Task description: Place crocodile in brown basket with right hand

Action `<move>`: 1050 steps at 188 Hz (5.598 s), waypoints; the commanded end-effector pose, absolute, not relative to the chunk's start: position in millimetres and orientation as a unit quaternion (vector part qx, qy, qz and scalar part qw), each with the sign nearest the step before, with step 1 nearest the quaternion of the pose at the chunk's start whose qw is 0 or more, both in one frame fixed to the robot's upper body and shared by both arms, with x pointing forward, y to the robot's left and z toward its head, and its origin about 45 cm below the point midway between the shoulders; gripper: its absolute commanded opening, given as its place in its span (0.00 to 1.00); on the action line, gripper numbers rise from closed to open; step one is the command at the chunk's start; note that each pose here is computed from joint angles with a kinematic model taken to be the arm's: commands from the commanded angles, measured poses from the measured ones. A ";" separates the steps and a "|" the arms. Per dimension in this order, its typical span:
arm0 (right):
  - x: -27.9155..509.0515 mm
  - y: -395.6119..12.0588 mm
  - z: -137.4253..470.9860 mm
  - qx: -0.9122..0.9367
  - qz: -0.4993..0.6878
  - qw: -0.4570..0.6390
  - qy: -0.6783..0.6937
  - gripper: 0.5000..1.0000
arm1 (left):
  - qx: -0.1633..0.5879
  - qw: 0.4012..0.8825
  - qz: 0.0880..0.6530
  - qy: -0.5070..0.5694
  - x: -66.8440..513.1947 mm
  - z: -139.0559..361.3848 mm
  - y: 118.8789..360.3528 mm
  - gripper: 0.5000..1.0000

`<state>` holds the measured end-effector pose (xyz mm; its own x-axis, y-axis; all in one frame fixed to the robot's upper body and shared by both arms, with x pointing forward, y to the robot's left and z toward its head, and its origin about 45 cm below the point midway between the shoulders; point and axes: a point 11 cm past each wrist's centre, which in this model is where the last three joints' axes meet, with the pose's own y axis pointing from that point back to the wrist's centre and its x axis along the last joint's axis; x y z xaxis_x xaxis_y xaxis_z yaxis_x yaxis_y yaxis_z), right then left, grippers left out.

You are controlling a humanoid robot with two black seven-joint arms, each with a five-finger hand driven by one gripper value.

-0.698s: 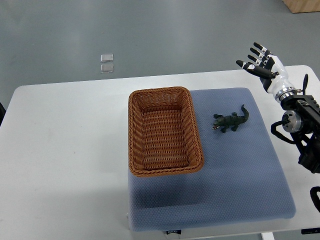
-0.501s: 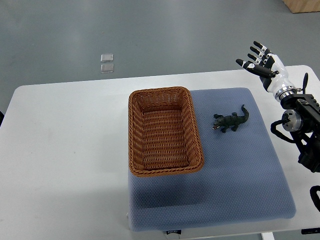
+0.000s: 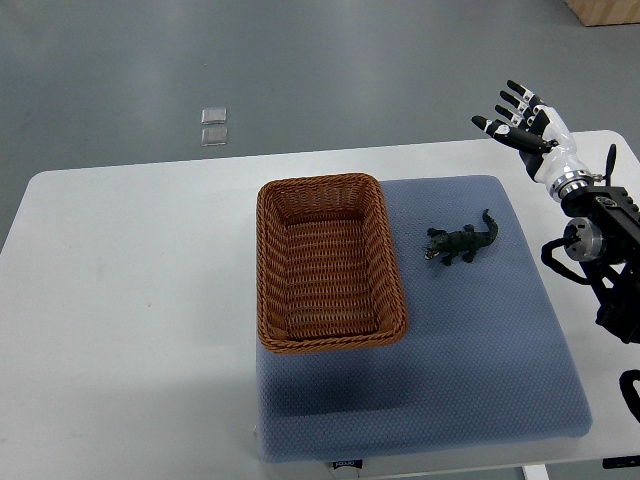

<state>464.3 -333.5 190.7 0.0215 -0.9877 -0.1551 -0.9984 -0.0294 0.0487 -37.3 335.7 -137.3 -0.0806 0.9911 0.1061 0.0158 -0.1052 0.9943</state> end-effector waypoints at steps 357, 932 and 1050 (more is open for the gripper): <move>419.5 -280.7 207.8 -0.852 -0.321 -0.262 0.319 0.86 | 0.508 0.449 0.543 0.496 -37.3 -137.3 335.7 1.00; 421.1 -302.1 179.7 -0.711 -0.523 -0.433 0.186 0.00 | 0.508 0.449 0.543 0.496 -37.3 -137.3 335.7 1.00; 445.6 -229.9 264.6 -0.699 -0.613 -0.328 0.171 0.00 | 0.508 0.449 0.543 0.496 -37.3 -137.3 335.7 1.00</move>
